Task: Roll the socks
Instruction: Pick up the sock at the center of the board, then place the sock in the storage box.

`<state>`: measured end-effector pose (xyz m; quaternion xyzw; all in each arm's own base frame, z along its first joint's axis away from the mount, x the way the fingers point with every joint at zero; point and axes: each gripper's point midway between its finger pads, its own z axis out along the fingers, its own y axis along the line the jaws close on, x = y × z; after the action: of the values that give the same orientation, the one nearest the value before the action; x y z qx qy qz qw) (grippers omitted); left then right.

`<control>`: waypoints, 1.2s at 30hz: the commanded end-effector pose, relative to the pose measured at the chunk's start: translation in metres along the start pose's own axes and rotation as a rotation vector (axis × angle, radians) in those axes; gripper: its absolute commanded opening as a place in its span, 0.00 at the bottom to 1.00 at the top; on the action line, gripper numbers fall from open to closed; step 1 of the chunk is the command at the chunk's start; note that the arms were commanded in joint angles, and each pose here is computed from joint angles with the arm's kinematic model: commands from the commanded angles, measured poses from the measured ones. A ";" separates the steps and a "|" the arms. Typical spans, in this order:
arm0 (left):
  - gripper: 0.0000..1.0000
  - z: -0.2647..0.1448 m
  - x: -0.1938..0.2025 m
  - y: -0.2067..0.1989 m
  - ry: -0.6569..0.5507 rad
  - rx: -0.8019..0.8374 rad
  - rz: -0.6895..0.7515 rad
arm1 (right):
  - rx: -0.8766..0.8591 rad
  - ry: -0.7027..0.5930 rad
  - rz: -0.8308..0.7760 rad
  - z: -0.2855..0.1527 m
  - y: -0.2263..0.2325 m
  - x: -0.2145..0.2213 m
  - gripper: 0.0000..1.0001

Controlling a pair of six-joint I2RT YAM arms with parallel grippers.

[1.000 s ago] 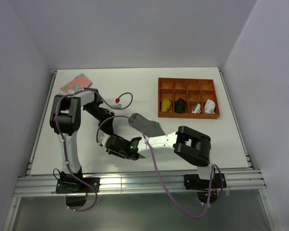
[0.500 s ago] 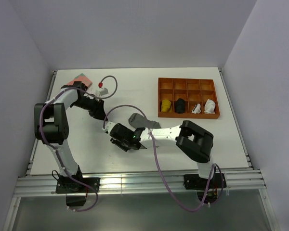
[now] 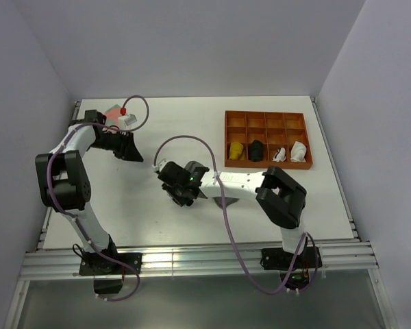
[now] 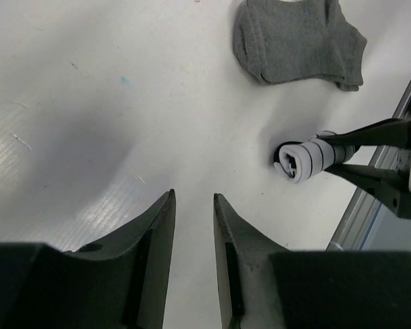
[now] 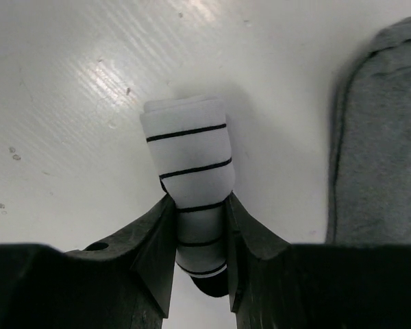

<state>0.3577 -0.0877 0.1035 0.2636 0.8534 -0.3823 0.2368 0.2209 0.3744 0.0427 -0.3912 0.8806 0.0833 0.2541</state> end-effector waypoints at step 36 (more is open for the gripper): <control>0.34 -0.063 -0.064 -0.054 -0.193 -0.033 0.187 | 0.953 -0.108 0.537 -0.103 -0.392 -0.080 0.00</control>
<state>0.3594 -0.0841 0.1868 0.2877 0.8196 -0.3721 0.3272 0.5101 0.1387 0.1851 0.0101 0.8895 -0.1821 0.4190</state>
